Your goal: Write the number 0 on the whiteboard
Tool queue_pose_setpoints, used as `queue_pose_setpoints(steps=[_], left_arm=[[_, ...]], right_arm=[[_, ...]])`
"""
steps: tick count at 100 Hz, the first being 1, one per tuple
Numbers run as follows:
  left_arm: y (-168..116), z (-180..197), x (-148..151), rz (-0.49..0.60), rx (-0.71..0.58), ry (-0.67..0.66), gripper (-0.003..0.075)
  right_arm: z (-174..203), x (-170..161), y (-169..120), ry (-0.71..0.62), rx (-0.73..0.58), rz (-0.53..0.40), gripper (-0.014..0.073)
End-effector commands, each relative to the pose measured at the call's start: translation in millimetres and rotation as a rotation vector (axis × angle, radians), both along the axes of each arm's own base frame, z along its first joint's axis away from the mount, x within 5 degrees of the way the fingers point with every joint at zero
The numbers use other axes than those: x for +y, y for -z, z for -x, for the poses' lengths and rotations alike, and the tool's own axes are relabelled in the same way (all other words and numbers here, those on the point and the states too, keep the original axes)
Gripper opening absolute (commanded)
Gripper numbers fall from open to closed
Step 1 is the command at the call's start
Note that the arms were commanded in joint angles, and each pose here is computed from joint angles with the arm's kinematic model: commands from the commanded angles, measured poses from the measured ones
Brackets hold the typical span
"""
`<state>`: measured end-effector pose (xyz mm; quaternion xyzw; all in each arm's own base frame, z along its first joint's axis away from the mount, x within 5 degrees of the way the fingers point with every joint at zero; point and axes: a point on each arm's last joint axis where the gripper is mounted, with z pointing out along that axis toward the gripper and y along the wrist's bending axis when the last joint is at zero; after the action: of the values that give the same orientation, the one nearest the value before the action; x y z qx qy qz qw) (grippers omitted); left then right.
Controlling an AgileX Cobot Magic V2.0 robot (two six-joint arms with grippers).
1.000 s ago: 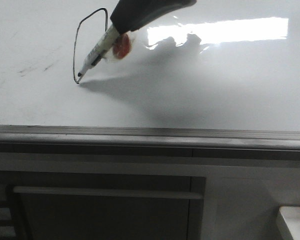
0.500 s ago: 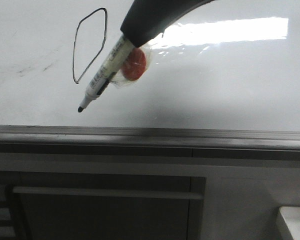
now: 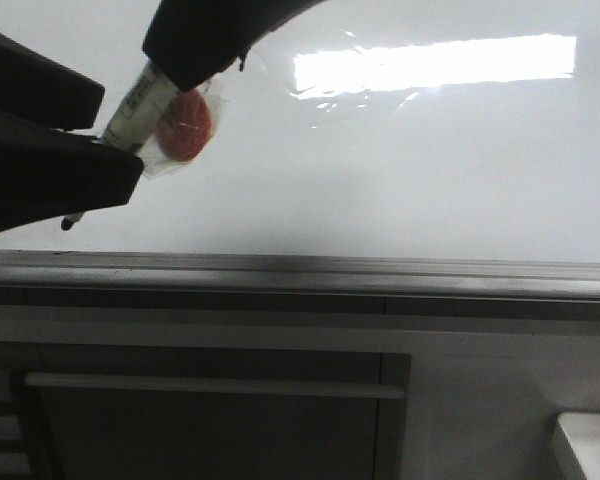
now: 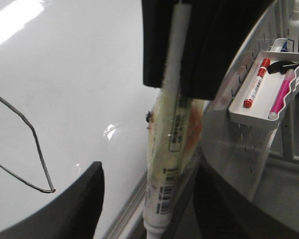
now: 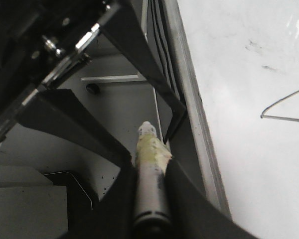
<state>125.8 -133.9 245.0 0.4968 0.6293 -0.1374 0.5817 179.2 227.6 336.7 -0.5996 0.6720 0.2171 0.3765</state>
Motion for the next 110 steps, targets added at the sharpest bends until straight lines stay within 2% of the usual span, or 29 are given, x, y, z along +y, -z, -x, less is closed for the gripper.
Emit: queue_pose_setpoints(steps=[1,22,39,48,55,60,64,67,68,75,78,98,105,110], left_arm=[[-11.8,-2.2,-7.6,0.057,-0.032,0.031,0.0356],[-12.1,-5.6,-10.9,0.053,-0.026,0.032,0.0230],[-11.3,-5.6,-10.6,0.040,-0.028,0.033,-0.0020],[-11.3,-5.6,-10.6,0.040,-0.028,0.033,-0.0020],[-11.6,-5.5,-10.8,0.044,-0.028,0.034,-0.0020],[-11.7,-5.8,-10.7,0.051,-0.022,0.028,-0.0020],[-12.1,-6.3,-10.4,0.067,-0.008,0.016,-0.0020],[-12.4,-6.8,-10.0,0.083,0.007,0.003,-0.0020],[-12.6,-7.4,-9.6,0.093,0.015,-0.006,-0.0020],[-13.6,-12.0,-5.9,0.159,0.075,-0.076,-0.0020],[-14.1,-15.1,-3.0,0.194,0.104,-0.117,-0.0020],[-17.5,-47.6,37.6,0.505,0.275,-0.520,-0.0020],[-16.5,-57.2,49.8,0.538,0.311,-0.623,-0.0020],[-14.3,-63.7,54.0,0.509,0.355,-0.673,-0.0020]], right_arm=[[2.9,-1.0,-21.7,0.015,-0.069,-0.082,-0.0050],[4.8,0.2,-22.0,0.005,-0.064,-0.081,-0.0050],[4.5,0.2,-22.2,0.008,-0.067,-0.083,-0.0050],[2.7,0.6,-23.9,0.024,-0.081,-0.100,-0.0043],[2.5,0.6,-24.0,0.025,-0.082,-0.101,0.0029],[1.9,0.3,-24.1,0.028,-0.085,-0.102,0.0141],[-0.5,-0.4,-25.1,0.043,-0.096,-0.111,0.0288],[-1.8,-0.7,-25.8,0.052,-0.104,-0.118,0.0353],[-2.9,-1.0,-26.4,0.059,-0.110,-0.123,0.0415],[-8.6,-3.8,-29.4,0.097,-0.138,-0.146,0.0563],[-11.2,-4.7,-30.8,0.115,-0.151,-0.158,0.0588],[-19.3,-14.9,-34.9,0.181,-0.147,-0.181,0.0546],[-18.6,-16.3,-36.5,0.189,-0.140,-0.189,0.0526],[-17.8,-16.6,-36.7,0.186,-0.136,-0.187,0.0516]])
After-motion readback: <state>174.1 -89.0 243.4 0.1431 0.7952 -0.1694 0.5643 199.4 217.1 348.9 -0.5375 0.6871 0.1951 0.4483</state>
